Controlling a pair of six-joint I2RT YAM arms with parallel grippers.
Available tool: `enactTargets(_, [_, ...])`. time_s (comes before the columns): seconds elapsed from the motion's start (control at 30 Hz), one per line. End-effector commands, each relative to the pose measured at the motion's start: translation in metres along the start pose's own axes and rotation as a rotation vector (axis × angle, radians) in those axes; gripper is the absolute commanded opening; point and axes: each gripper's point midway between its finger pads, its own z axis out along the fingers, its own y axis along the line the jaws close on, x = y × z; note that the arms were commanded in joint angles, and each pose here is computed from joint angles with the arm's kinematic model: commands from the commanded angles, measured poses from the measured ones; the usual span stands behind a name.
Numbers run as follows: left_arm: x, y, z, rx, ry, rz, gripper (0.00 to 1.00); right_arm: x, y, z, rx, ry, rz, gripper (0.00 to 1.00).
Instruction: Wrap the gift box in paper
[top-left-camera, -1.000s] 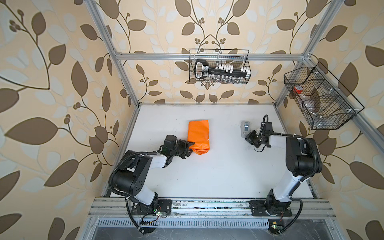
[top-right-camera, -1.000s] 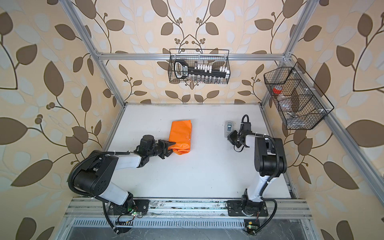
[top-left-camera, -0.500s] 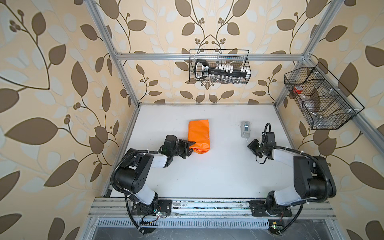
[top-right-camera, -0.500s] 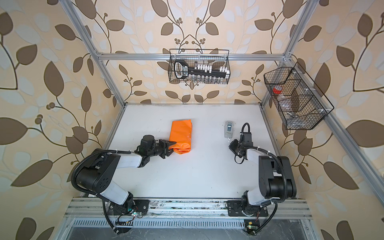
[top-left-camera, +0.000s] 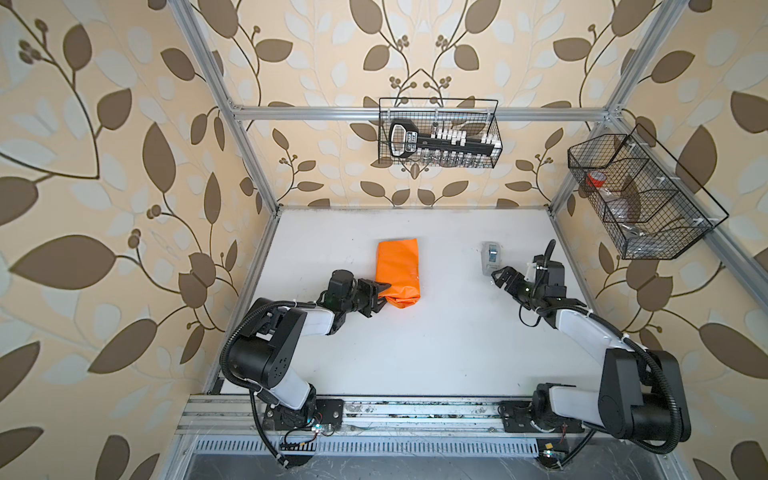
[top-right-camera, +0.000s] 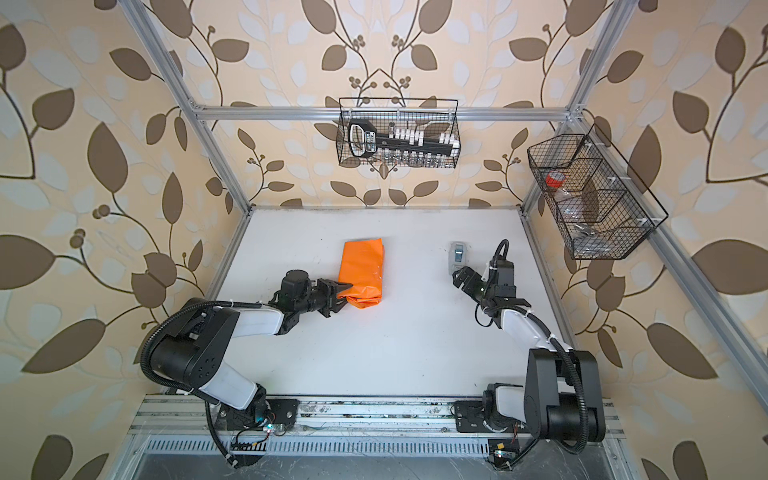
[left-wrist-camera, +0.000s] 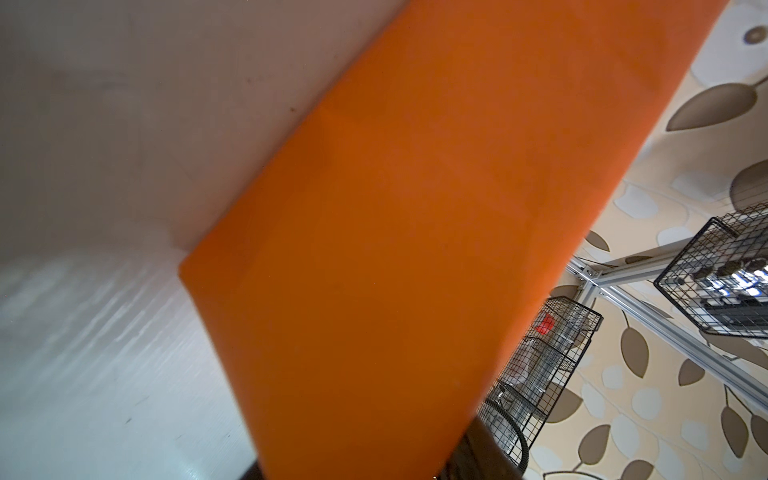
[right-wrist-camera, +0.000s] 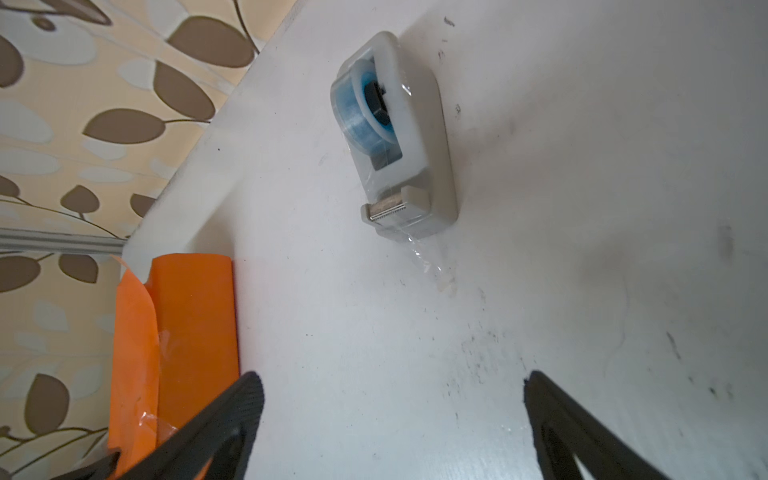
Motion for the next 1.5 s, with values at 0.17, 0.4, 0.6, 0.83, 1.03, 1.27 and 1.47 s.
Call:
enactTargets(0.17, [-0.004, 0.021, -0.005, -0.07, -0.026, -0.046, 0.43, -0.063, -0.018, -0.023, -0.06, -0.245, 0.198, 1.0])
enactTargets(0.4, [-0.005, 0.023, -0.006, -0.072, -0.029, -0.05, 0.43, -0.062, 0.001, 0.0, -0.175, -0.099, 0.074, 0.84])
enactTargets(0.6, [-0.005, 0.022, -0.004, -0.068, -0.027, -0.048, 0.43, -0.033, 0.016, 0.048, -0.174, 0.123, -0.037, 0.65])
enactTargets(0.83, [-0.004, 0.019, -0.005, -0.066, -0.028, -0.047, 0.44, -0.015, 0.001, 0.068, -0.066, 0.178, -0.081, 0.63])
enactTargets(1.03, [-0.004, 0.02, -0.006, -0.064, -0.029, -0.05, 0.44, -0.002, -0.008, 0.081, -0.053, 0.224, -0.071, 0.62])
enactTargets(1.27, [-0.005, 0.02, -0.005, -0.064, -0.029, -0.049, 0.43, 0.008, -0.003, 0.094, -0.127, 0.259, -0.022, 0.61])
enactTargets(1.47, [-0.005, 0.022, -0.006, -0.068, -0.031, -0.051, 0.43, 0.012, 0.0, 0.104, -0.173, 0.269, 0.03, 0.6])
